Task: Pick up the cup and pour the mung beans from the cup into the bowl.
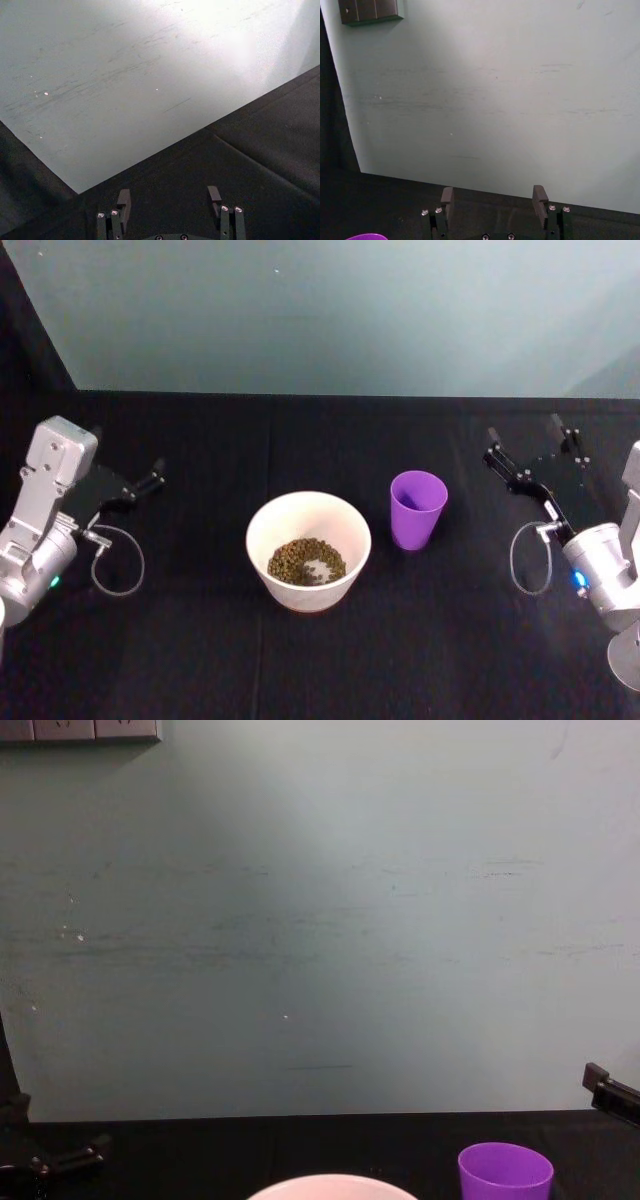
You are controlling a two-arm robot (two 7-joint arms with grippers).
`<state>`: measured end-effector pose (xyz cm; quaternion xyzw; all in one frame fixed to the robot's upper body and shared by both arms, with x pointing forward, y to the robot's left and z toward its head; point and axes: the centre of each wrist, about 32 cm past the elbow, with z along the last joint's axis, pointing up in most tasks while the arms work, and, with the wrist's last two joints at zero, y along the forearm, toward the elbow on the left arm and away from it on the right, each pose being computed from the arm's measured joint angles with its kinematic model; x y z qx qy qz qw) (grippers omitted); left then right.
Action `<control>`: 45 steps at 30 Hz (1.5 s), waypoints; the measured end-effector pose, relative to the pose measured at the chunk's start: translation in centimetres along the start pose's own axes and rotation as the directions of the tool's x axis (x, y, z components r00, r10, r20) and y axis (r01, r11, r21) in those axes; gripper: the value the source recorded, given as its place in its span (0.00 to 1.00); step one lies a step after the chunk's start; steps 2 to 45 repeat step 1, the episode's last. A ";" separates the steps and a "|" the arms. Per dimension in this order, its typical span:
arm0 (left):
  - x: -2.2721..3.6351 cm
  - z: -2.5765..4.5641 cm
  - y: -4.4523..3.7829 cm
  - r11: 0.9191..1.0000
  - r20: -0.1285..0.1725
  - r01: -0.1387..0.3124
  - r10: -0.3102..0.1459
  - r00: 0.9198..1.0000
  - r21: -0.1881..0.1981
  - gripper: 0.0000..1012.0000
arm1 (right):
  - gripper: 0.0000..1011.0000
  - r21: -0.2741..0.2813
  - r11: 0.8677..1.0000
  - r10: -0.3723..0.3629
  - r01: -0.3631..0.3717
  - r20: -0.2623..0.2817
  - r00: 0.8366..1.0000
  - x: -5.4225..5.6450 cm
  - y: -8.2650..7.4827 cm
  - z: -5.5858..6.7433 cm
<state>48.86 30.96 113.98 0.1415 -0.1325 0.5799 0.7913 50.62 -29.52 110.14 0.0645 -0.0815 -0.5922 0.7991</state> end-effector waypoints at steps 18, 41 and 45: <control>0.00 0.00 0.00 1.000 0.000 0.000 0.000 1.000 0.000 0.99 | 0.99 0.000 1.000 0.000 0.000 0.000 1.000 0.0 0.0 0.0; 0.00 0.00 0.00 1.000 0.000 0.000 0.000 1.000 0.000 0.99 | 0.99 0.000 1.000 0.000 0.000 0.000 1.000 0.0 0.0 0.0; 0.00 0.00 0.00 1.000 0.000 0.000 0.000 1.000 0.000 0.99 | 0.99 0.000 1.000 0.000 0.000 0.000 1.000 0.0 0.0 0.0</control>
